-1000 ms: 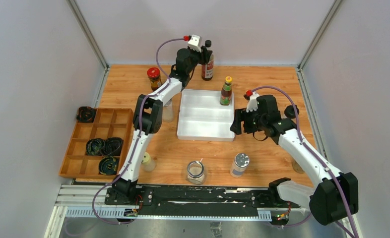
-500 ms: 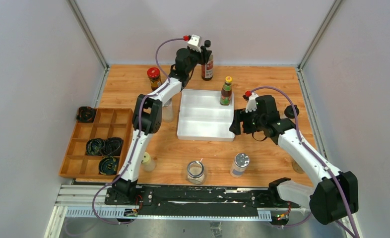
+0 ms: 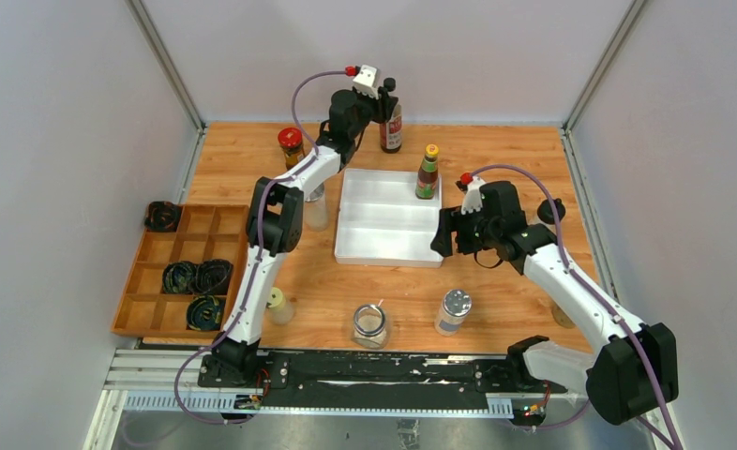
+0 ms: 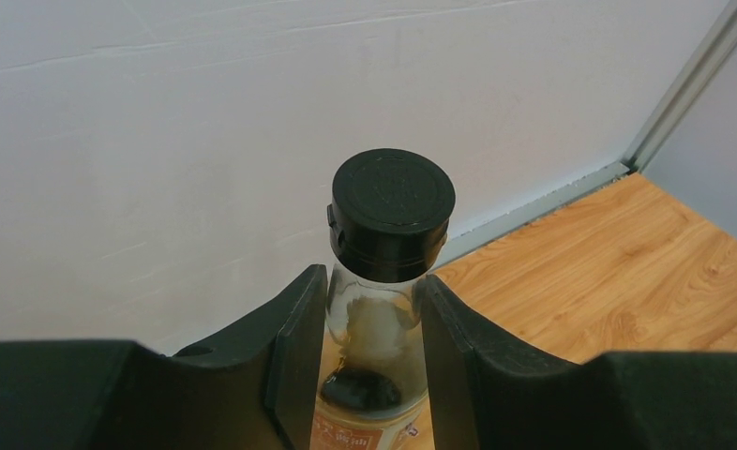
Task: Organize the condiment bottles
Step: Pick up the bottle from the corner of the board.
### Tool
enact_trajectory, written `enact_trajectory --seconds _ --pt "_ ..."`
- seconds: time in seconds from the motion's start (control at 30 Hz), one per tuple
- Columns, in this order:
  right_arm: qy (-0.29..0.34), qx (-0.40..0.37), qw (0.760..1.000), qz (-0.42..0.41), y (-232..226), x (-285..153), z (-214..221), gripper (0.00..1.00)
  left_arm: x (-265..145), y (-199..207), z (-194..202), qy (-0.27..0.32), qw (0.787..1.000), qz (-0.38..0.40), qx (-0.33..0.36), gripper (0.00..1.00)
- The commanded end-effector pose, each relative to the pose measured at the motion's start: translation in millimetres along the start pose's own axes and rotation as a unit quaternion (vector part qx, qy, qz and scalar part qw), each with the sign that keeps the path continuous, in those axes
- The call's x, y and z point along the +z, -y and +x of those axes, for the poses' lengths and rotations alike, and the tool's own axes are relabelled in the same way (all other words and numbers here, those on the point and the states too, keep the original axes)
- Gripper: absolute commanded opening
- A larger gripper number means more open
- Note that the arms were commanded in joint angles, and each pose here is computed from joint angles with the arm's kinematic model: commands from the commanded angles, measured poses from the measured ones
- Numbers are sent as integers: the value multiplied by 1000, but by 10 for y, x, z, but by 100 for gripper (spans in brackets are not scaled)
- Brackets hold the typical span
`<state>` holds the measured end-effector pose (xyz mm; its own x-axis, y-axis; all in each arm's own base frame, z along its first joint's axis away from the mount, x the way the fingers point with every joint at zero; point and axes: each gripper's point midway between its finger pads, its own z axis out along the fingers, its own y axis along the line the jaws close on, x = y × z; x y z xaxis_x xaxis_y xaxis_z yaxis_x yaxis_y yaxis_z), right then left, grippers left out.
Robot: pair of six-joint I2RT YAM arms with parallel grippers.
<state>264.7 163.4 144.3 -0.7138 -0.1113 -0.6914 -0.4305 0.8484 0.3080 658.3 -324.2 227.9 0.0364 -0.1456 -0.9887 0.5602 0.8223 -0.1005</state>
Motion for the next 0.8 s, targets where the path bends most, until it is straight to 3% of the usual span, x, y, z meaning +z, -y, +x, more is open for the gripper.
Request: enact_trajectory --seconds 0.0,0.77 --pt "-6 -1 1000 -8 -70 1 61 74 -44 86 -608 51 999 12 13 43" --pt "2 -10 1000 -16 -204 -77 25 74 -240 176 -886 53 998 19 20 43"
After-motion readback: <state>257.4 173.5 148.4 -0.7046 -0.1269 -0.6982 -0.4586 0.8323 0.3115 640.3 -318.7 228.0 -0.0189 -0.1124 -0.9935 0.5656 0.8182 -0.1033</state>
